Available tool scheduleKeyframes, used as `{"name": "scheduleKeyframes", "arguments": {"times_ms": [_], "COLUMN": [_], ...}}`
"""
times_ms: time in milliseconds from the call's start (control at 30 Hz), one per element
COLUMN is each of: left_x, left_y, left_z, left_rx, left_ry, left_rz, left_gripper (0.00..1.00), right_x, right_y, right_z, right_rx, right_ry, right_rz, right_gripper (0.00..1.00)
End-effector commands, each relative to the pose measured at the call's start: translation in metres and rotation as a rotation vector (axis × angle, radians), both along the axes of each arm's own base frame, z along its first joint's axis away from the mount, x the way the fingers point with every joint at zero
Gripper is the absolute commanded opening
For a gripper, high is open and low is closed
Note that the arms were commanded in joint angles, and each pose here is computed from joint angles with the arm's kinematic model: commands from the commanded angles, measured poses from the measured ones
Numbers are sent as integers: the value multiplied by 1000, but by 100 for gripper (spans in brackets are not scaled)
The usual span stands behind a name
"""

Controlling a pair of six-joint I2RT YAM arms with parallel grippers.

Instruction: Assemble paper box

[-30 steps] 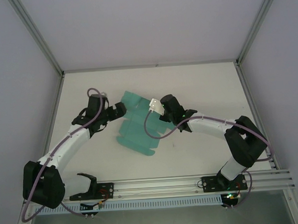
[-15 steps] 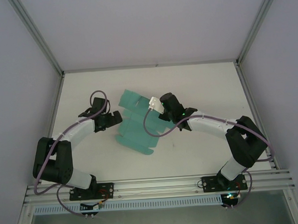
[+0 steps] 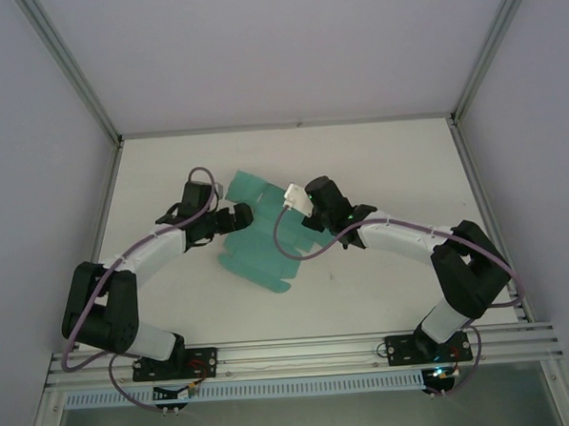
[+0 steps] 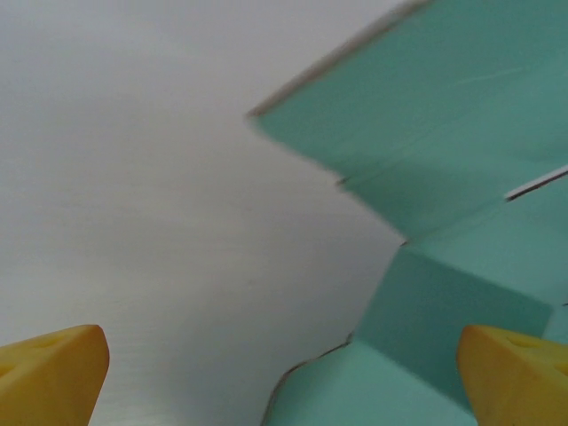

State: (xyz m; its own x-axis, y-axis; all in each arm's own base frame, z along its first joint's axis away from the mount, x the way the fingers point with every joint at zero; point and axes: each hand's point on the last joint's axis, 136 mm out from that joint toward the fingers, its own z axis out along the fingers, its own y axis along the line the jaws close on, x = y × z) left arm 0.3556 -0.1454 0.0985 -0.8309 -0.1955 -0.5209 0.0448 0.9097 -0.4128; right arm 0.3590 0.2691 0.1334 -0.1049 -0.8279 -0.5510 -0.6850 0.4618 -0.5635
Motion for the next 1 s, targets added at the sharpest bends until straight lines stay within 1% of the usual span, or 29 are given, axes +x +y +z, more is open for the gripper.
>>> {"name": "scheduleKeyframes", "arguments": {"times_ms": [0,133,200,333,467,533,600,633,700,800,900,967], "left_x": [4,5,3,0,0,0,0,1,0,-2,-5,-6], "left_y": [-18,-19,-15,-7,-6,-10,-16,-18,-22,-24,-15,-3], "left_z": [-1,-18,-29,-44,-52,-50,-43,-35,-20,8,33,45], "left_rx": [-10,66,135,297,420,414,376,355,313,257,203,159], "left_ry": [-18,20,34,30,22,19,0,-16,-49,-114,-176,-179], "left_rz": [-75,-77,-64,-25,2,-3,-13,-11,-19,-19,8,45], "left_gripper": [100,96,94,94,95,96,97,100,100,100,100,100], "right_x": [0,0,0,-1,-1,-1,0,1,4,12,20,24], "right_y": [10,13,14,17,17,16,15,14,12,8,9,10], "right_z": [13,13,16,18,18,16,16,15,16,15,15,15], "right_rx": [58,68,71,74,69,57,40,23,-19,-125,-216,-262], "right_ry": [-8,-9,-13,-14,-11,-10,-17,-26,-53,-115,-183,-219], "right_rz": [21,31,35,54,62,64,68,72,81,111,153,181], "right_gripper": [0,0,0,0,0,0,0,0,0,0,0,0]}}
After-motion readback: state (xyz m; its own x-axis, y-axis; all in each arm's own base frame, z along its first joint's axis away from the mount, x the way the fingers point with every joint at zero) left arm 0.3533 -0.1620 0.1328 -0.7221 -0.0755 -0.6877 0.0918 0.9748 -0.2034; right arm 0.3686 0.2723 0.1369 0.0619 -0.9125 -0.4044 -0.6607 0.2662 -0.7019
